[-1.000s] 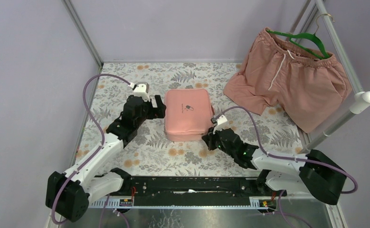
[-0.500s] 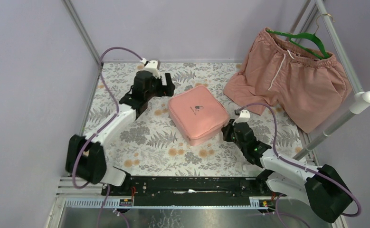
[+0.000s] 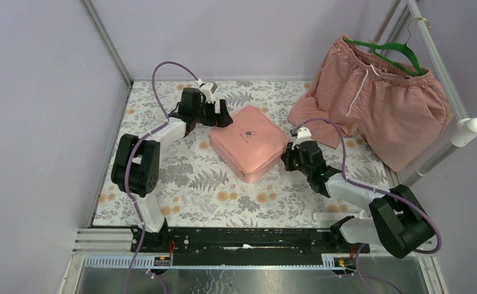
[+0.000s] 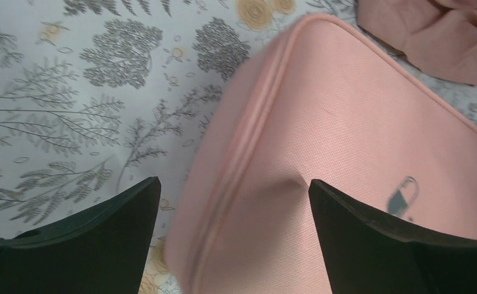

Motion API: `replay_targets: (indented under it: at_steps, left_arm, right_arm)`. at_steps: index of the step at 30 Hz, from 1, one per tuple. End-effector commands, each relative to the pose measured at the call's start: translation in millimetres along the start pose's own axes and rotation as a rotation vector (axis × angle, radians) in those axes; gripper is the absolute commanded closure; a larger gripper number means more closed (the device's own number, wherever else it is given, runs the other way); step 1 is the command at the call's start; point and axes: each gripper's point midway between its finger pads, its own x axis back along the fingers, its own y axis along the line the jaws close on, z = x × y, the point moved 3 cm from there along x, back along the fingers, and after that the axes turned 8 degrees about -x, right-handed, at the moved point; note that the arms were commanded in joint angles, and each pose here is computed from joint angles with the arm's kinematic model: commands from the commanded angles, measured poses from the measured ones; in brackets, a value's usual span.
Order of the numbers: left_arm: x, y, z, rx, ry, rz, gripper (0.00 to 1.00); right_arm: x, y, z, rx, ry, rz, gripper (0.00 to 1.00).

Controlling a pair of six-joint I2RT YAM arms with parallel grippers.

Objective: Organize the medicine kit
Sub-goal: Zip the medicine box at the center of the board.

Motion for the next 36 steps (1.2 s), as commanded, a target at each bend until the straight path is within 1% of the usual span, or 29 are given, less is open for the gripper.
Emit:
replay_targets:
  at_steps: [1,4,10,14,17,18,20,22,23,27,29,31,33,36]
  left_arm:
    - [11,-25,-10,0.029,-0.075,0.174,0.01]
    - [22,-27,-1,0.055,-0.059,0.172,0.01]
    - [60,-26,12,0.061,-0.068,0.089,0.01]
    - [88,-22,24,0.035,-0.078,-0.023,0.01]
    - [115,-28,23,-0.002,-0.137,-0.064,0.01]
    - [128,-35,17,-0.014,-0.179,-0.064,0.01]
    - [142,-49,20,-0.018,-0.211,-0.047,0.01]
    - [150,-65,26,-0.061,-0.222,-0.05,0.01]
    - [153,-69,32,-0.077,-0.209,-0.072,0.01]
    - [159,-69,41,-0.101,-0.175,-0.139,0.01]
    - [160,-85,41,-0.164,-0.176,-0.074,0.01]
    - [160,-108,46,-0.274,-0.169,-0.005,0.01]
    - [156,-126,57,-0.388,-0.131,0.028,0.01]
    - [147,-147,78,-0.518,-0.065,0.053,0.01]
  right_arm:
    - [-14,35,-23,0.072,-0.006,-0.18,1.0]
    - [-21,47,-27,0.086,0.022,-0.241,1.0]
    - [-36,73,-32,0.098,0.084,-0.377,1.0]
    - [-44,84,-33,0.085,0.112,-0.429,1.0]
    - [-46,85,-33,0.093,0.111,-0.428,1.0]
    - [-46,84,-33,0.095,0.107,-0.421,1.0]
    - [-45,81,-32,0.103,0.103,-0.409,1.0]
    - [-44,79,-30,0.107,0.108,-0.405,1.0]
    - [-43,79,-29,0.106,0.112,-0.404,1.0]
    - [-43,79,-27,0.095,0.12,-0.405,1.0]
    - [-42,80,-28,0.093,0.122,-0.407,1.0]
    - [-41,80,-28,0.098,0.129,-0.406,1.0]
    - [-40,79,-27,0.105,0.136,-0.404,1.0]
    - [-39,79,-25,0.106,0.151,-0.408,1.0]
